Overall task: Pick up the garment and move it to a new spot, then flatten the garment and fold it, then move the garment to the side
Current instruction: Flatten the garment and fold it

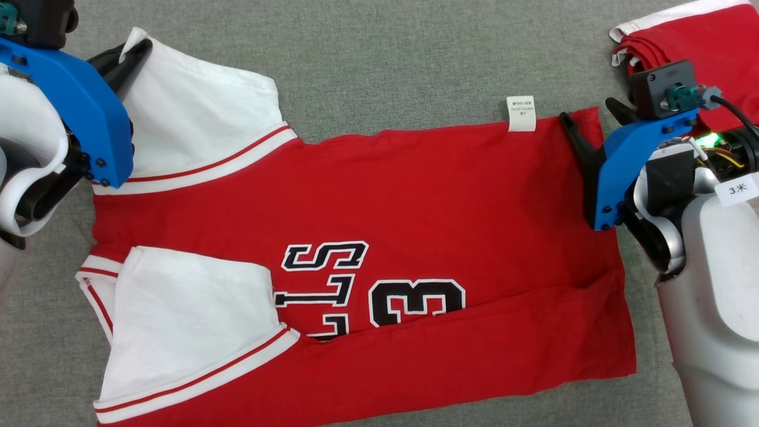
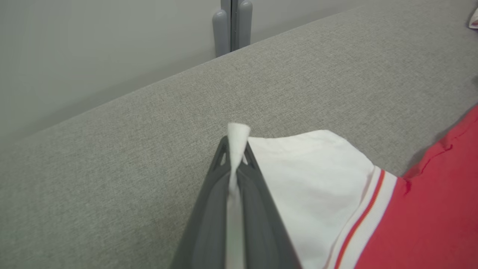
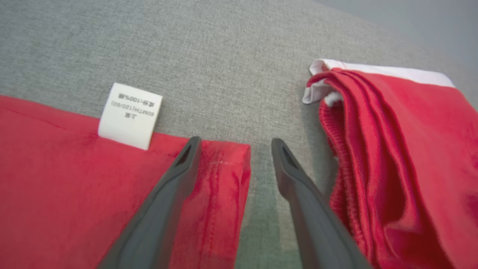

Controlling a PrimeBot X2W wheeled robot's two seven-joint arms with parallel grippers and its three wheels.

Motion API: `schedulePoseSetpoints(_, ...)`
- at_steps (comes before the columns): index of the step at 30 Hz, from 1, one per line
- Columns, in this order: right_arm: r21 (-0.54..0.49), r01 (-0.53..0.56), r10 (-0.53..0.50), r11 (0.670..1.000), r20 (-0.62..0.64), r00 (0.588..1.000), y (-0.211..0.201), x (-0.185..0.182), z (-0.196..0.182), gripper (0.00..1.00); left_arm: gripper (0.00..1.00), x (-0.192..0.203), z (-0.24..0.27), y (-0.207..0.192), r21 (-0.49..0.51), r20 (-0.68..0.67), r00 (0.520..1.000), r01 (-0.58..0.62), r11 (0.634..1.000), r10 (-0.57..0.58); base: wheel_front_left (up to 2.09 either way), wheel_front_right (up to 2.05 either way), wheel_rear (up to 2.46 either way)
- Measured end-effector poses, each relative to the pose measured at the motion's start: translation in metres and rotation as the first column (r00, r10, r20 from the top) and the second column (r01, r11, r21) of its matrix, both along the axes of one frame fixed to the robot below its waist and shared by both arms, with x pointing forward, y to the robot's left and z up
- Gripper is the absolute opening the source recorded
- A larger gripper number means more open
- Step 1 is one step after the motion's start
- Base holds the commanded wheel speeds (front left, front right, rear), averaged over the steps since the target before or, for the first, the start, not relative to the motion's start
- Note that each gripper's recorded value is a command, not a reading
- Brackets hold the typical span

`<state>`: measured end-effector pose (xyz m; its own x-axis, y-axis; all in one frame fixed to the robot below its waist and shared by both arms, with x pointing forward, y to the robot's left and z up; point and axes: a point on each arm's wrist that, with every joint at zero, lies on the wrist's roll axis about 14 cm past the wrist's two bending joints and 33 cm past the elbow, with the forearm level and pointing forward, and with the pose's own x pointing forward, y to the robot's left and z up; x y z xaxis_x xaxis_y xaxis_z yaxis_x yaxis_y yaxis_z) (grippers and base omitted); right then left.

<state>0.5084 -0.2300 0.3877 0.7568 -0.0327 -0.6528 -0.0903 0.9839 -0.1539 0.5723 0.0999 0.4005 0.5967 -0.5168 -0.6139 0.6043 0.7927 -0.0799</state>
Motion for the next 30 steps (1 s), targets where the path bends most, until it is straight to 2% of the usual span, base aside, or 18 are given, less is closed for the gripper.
schedulePoseSetpoints(1, 0.001, 0.000, 0.000, 1.000, 0.002, 1.000, -0.001, 0.001, 0.002, 0.81, 0.00, -0.001, 0.001, 0.000, -0.002, 0.003, 1.000, 0.001, 1.000, -0.001, 0.00, 0.00, 0.00)
schedulePoseSetpoints(3, 0.015, 0.004, -0.004, 1.000, -0.011, 1.000, -0.001, 0.000, 0.003, 0.47, 0.00, -0.002, 0.002, 0.001, -0.003, 0.005, 1.000, 0.002, 1.000, -0.002, 0.00, 0.00, 0.00)
schedulePoseSetpoints(5, 0.031, 0.010, -0.009, 0.999, -0.031, 0.999, -0.001, -0.002, 0.000, 0.24, 0.00, -0.003, 0.002, 0.001, -0.002, 0.004, 1.000, 0.004, 1.000, -0.004, 0.00, 0.00, 0.00)
schedulePoseSetpoints(6, 0.043, 0.016, -0.014, 0.999, -0.041, 0.999, -0.001, -0.003, -0.001, 0.06, 0.00, -0.003, 0.002, 0.001, -0.002, 0.005, 1.000, 0.004, 1.000, -0.004, 0.00, 0.00, 0.00)
schedulePoseSetpoints(7, 0.054, 0.021, -0.018, 0.998, -0.047, 0.999, 0.000, -0.004, -0.001, 0.00, 0.00, -0.004, 0.002, 0.002, -0.003, 0.005, 1.000, 0.004, 1.000, -0.004, 0.00, 0.00, 0.00)
schedulePoseSetpoints(12, 0.075, 0.028, -0.026, 0.997, -0.034, 0.999, 0.000, -0.003, 0.004, 0.00, 0.00, -0.004, 0.009, 0.005, -0.010, 0.021, 1.000, -0.004, 1.000, 0.005, 0.00, 0.00, 0.00)
schedulePoseSetpoints(19, 0.110, 0.008, -0.022, 0.994, 0.121, 0.992, 0.006, 0.005, 0.037, 0.00, 0.00, -0.012, 0.040, 0.011, -0.059, 0.105, 0.994, -0.019, 0.998, 0.025, 0.00, 0.00, 0.00)
schedulePoseSetpoints(24, 0.129, -0.025, 0.002, 0.991, 0.175, 0.985, 0.016, -0.011, 0.048, 0.00, 0.00, -0.038, 0.066, 0.014, -0.125, 0.168, 0.985, -0.017, 0.992, 0.038, 0.00, 0.00, 0.00)
schedulePoseSetpoints(30, 0.149, -0.031, -0.006, 0.988, 0.241, 0.971, 0.018, -0.044, 0.061, 0.00, 0.00, -0.090, 0.083, 0.025, -0.183, 0.200, 0.976, -0.048, 0.982, 0.085, 0.00, 0.00, 0.00)
